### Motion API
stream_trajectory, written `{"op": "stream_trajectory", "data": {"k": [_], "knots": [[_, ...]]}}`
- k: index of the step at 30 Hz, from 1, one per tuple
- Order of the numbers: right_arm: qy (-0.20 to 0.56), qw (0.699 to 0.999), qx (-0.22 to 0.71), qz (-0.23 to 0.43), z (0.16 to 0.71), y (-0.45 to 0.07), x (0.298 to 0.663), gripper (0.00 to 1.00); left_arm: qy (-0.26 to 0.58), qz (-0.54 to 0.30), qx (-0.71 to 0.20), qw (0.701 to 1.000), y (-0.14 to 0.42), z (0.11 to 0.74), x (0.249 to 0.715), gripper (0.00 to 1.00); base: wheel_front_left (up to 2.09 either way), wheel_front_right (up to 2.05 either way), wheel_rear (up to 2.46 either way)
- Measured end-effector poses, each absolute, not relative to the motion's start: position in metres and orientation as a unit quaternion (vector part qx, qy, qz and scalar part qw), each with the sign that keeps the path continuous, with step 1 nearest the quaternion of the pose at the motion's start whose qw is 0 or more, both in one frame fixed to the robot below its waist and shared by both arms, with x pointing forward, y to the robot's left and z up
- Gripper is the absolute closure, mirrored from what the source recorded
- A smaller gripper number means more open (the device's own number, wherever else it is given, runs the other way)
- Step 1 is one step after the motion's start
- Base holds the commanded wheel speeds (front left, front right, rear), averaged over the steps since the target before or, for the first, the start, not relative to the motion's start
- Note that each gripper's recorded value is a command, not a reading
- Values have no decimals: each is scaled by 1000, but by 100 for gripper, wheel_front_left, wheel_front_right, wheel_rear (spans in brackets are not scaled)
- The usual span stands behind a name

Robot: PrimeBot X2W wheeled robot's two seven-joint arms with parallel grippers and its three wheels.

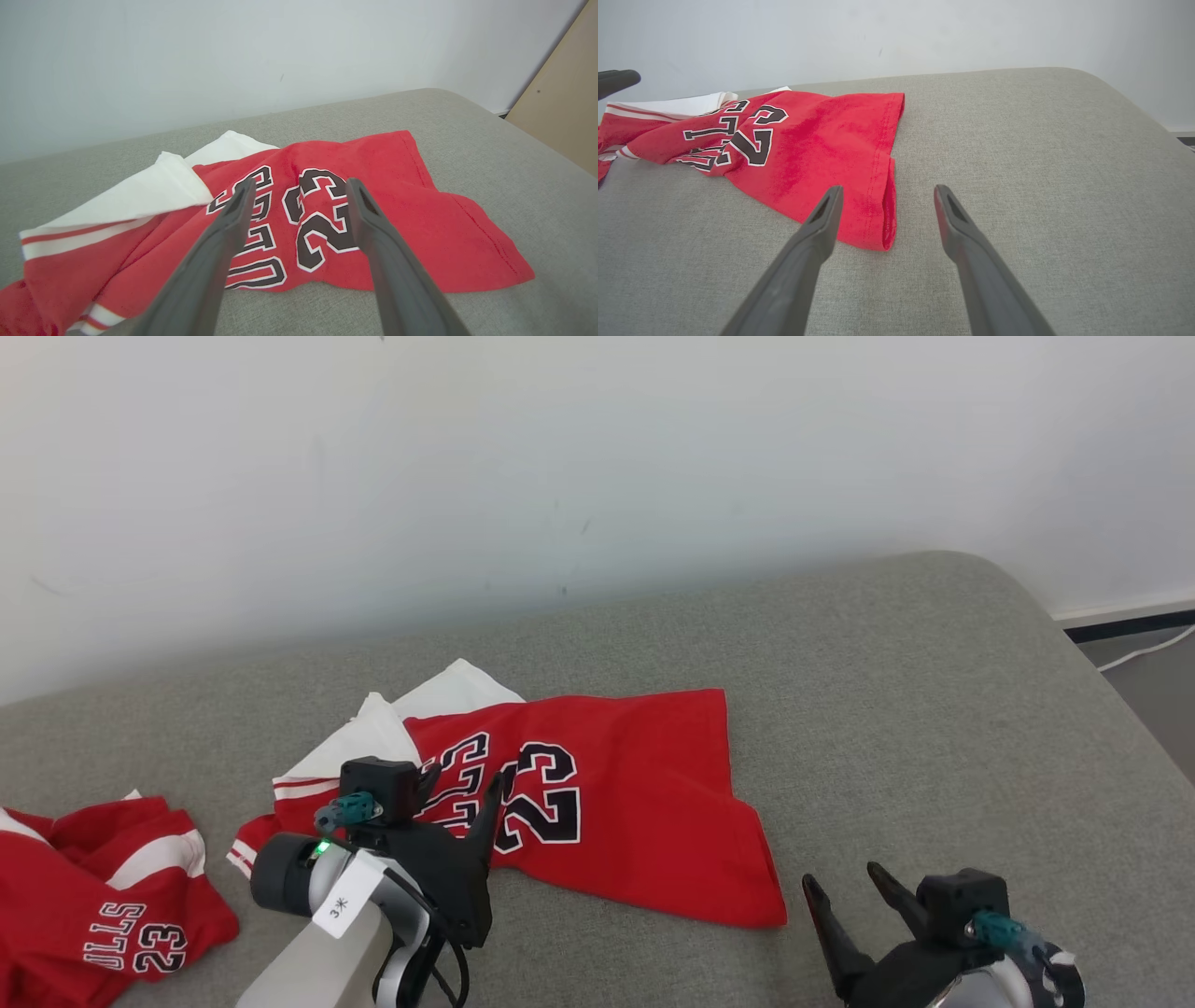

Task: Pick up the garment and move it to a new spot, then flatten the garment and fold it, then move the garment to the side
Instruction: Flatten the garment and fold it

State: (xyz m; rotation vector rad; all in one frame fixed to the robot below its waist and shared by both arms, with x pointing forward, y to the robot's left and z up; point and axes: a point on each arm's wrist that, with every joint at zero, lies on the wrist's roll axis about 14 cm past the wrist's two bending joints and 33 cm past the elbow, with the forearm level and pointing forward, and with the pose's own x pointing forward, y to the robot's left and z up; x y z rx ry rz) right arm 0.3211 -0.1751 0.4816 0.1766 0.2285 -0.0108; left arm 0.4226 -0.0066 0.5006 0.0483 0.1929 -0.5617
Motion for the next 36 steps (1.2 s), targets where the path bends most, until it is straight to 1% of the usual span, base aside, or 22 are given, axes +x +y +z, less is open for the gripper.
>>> {"op": "stream_trajectory", "data": {"k": [5,8,13,16,19,20,26,28,32,36], "knots": [[124,989,80,-28,486,-203,339,0,99,-301,22,948,-26,497,419,0,0,0,0],[127,987,87,-36,491,-215,354,0,86,-295,10,952,-26,503,422,0,0,0,0],[128,983,132,-21,500,-211,380,0,41,-255,-20,966,3,519,426,0,0,0,0],[134,976,172,-10,503,-202,398,0,33,-229,-28,972,28,511,415,0,0,0,0],[156,966,204,-6,501,-197,414,0,30,-220,-27,975,43,502,398,0,0,0,0],[156,966,204,-6,501,-197,414,0,30,-220,-27,975,43,502,398,0,0,0,0],[234,957,171,10,480,-187,437,0,24,-194,-41,980,67,497,373,0,0,0,0],[253,955,158,8,477,-188,452,0,13,-182,-45,982,77,502,367,0,0,0,0],[270,950,155,7,475,-187,474,0,-7,-174,-42,984,84,512,363,0,0,0,0],[298,942,154,3,459,-183,488,0,-11,-168,-44,985,88,514,360,0,0,0,0]]}}
